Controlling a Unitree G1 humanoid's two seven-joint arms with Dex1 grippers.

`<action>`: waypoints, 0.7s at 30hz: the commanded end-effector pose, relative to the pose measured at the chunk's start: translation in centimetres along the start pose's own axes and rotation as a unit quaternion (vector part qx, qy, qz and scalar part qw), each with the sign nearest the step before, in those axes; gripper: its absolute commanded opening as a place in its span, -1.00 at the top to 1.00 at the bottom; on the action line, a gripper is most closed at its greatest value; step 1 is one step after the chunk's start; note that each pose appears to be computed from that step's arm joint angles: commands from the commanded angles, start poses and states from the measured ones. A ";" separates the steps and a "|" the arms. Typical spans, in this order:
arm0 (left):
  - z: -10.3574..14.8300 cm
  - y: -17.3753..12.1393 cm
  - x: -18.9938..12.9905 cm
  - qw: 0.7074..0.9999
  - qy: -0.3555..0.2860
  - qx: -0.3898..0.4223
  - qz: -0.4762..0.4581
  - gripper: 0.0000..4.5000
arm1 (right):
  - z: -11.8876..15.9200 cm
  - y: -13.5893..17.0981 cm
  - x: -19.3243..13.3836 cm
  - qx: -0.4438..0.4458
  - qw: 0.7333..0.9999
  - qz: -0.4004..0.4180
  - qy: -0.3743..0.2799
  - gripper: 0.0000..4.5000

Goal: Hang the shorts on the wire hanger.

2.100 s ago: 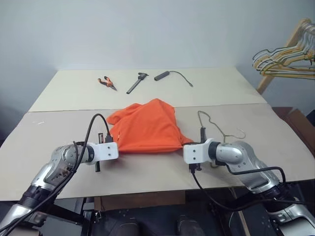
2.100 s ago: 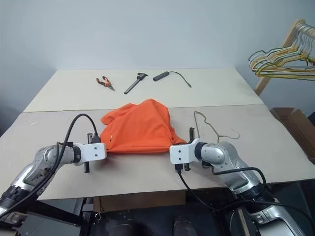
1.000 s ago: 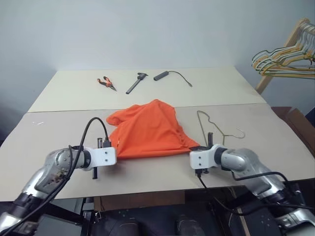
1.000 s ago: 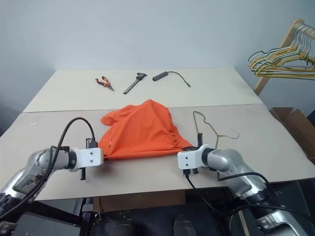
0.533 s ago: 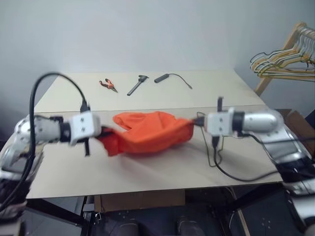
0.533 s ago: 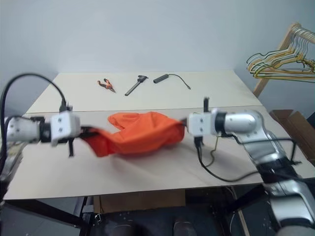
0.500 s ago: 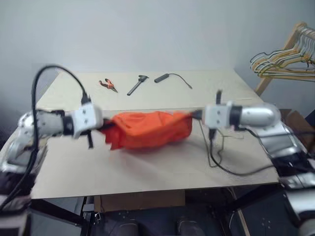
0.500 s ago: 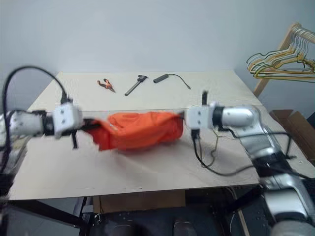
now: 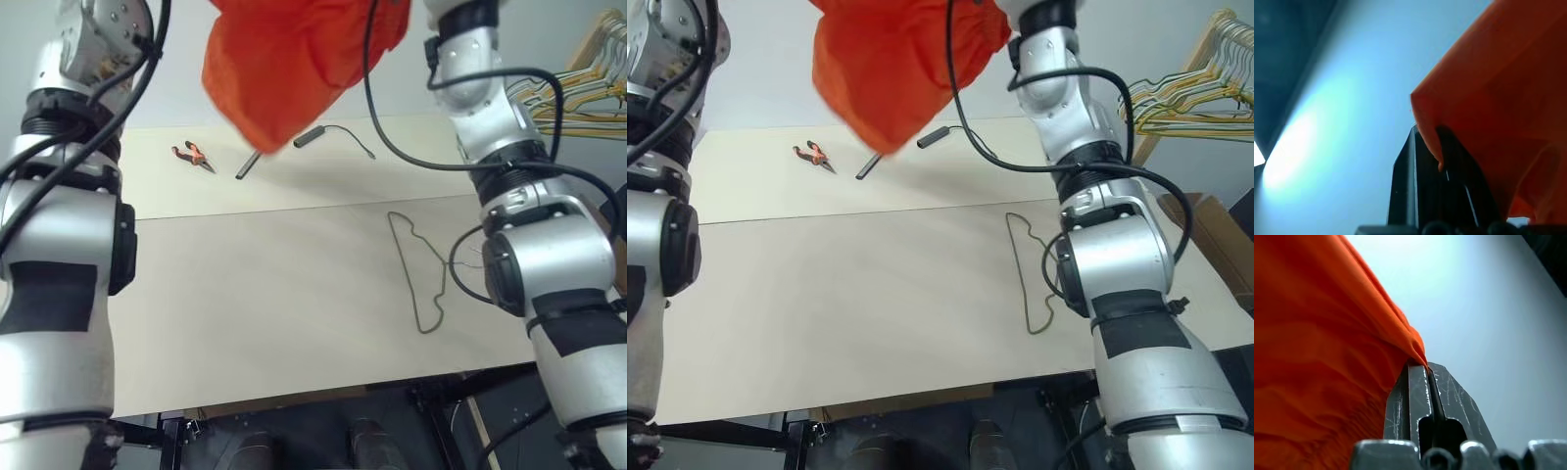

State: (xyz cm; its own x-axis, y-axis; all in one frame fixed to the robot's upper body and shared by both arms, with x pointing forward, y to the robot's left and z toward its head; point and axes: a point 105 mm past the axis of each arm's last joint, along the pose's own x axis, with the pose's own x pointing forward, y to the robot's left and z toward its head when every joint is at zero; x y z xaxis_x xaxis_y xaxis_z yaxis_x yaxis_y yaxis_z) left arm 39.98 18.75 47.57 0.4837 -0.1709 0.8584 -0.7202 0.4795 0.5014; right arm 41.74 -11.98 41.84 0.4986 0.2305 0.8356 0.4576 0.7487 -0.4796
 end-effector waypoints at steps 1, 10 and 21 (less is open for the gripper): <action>-1.1 -3.4 -3.6 0.992 -0.034 -0.035 -0.118 1.00 | -3.0 2.5 -4.5 -0.037 0.993 0.115 0.001 0.99; -1.4 -9.9 -27.1 0.744 -0.062 -0.168 -0.643 1.00 | -5.4 9.9 -21.8 -0.023 0.830 0.555 -0.046 0.99; 1.2 -4.2 -39.1 0.501 0.057 -0.159 -0.849 1.00 | -5.4 10.4 -31.3 -0.004 0.712 0.701 -0.043 0.99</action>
State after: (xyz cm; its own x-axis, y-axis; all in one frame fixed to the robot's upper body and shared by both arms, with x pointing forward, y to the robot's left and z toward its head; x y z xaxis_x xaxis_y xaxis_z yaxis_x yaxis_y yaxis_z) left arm 23.67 21.53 10.84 0.3036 -0.5731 -0.7611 0.8743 -0.1498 0.4616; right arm 34.17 -12.83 8.23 0.3573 0.8173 -0.4520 -0.4445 -0.2769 -0.8519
